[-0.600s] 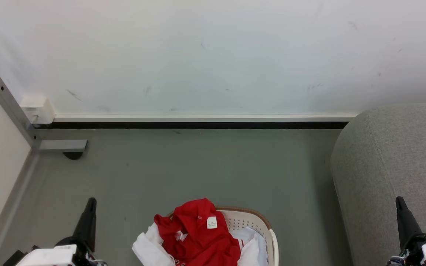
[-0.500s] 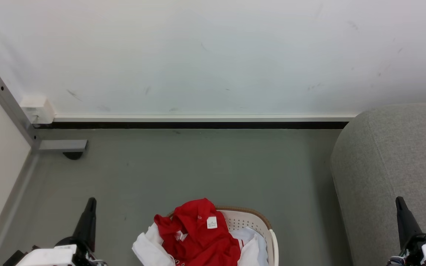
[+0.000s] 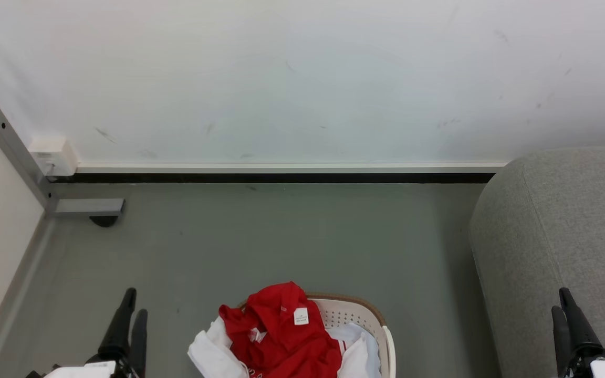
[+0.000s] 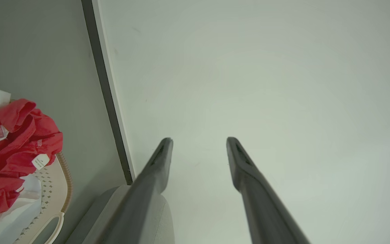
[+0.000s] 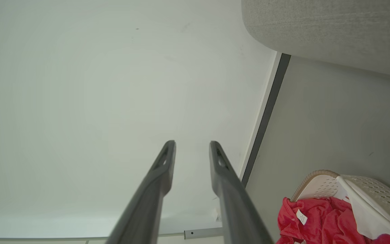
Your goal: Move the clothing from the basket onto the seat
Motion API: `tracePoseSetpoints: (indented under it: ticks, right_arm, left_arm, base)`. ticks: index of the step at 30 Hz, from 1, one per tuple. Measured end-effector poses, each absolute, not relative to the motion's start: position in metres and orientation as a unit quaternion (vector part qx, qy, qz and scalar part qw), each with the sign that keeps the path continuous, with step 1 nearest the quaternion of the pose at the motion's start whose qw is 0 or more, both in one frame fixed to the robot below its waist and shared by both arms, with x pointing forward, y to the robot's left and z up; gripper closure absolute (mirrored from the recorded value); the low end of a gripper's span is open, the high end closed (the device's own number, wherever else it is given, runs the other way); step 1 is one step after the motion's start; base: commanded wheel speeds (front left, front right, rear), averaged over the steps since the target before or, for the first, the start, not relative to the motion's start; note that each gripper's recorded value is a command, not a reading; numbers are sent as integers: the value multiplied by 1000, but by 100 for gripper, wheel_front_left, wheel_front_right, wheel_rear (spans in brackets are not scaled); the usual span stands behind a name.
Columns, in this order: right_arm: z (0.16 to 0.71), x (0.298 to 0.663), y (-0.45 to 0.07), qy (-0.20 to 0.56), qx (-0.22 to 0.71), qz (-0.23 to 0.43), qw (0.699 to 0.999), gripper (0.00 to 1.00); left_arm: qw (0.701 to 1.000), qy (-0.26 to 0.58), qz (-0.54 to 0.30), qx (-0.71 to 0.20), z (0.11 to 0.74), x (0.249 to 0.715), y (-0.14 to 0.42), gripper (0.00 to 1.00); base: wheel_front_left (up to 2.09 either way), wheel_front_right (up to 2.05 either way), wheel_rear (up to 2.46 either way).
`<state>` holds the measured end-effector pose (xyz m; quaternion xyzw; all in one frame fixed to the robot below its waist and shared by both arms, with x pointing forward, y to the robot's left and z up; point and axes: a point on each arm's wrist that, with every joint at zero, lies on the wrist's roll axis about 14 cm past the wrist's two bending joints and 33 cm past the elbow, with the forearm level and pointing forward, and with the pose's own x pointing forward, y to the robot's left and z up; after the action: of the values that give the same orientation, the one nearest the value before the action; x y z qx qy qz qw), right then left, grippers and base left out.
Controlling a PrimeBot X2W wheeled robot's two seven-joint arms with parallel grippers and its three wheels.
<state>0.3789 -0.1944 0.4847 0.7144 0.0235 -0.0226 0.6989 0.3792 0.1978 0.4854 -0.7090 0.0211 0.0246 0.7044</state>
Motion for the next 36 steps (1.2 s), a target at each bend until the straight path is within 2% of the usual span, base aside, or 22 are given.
tracePoseSetpoints:
  ticks: [3, 7, 14, 23, 36]
  right_arm:
    - [485, 379, -194, 22, 708, -25, 705, 0]
    - [486, 380, -193, 22, 678, -24, 735, 0]
    - [493, 380, -188, 22, 594, -12, 804, 0]
    - [499, 378, -181, 23, 482, 8, 876, 0]
    - [498, 375, -177, 21, 365, 17, 931, 0]
  left_arm:
    - [708, 21, 27, -706, 485, 379, 196, 0]
    - [722, 20, 32, -690, 484, 379, 198, 0]
    - [779, 25, 39, -626, 487, 379, 197, 0]
    - [842, 55, 49, -534, 476, 373, 187, 0]
    - [899, 60, 56, -430, 472, 370, 186, 0]
  base:
    - [0, 0, 0]
    - [0, 0, 0]
    - [0, 0, 0]
    - [0, 0, 0]
    - [0, 0, 0]
